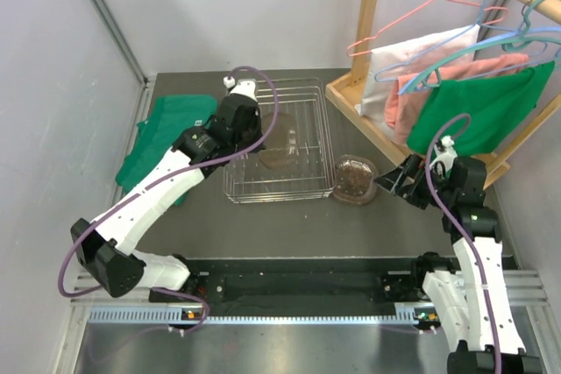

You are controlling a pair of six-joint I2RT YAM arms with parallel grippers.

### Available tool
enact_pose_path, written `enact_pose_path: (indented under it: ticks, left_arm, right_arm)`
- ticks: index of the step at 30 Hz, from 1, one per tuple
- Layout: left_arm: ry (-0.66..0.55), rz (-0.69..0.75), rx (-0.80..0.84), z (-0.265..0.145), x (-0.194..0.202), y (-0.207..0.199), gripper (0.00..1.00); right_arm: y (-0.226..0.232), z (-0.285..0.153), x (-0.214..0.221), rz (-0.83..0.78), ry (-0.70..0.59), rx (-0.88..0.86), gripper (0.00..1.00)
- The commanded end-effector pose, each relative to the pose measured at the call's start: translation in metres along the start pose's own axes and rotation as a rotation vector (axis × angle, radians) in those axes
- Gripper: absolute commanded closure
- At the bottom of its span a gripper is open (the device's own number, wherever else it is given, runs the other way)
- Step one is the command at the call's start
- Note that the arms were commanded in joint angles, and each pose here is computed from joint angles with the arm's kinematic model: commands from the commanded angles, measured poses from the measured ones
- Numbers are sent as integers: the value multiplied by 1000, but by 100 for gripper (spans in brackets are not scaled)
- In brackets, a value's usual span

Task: Load the plates into the dish rack
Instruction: Insert the plate into the dish rack.

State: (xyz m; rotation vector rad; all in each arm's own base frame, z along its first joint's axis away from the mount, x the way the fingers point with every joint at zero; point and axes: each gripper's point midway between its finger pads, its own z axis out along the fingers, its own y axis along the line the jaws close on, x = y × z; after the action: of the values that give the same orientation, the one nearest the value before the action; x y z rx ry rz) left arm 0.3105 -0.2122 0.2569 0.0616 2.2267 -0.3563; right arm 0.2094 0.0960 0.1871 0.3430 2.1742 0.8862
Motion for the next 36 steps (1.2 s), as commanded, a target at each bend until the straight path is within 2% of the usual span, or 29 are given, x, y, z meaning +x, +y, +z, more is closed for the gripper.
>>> enact_pose_path:
  ticks: [1, 6, 13, 19, 36]
  left_arm:
    - [-47, 63, -237, -10, -21, 45, 100]
    - [-82, 86, -408, -20, -30, 75, 100]
    - [-74, 117, -539, -19, -25, 96, 100]
    - [-63, 143, -616, -13, -23, 105, 100]
    - [-14, 150, -702, 13, -11, 105, 100]
  right_arm:
    - [33, -8, -8, -137, -7, -109, 5]
    - [40, -7, -9, -181, 2, -97, 5]
    - [45, 3, -5, -237, 61, -42, 6]
    - [43, 14, -9, -272, 73, 38, 6]
    - [52, 26, -18, -304, 82, 34, 6]
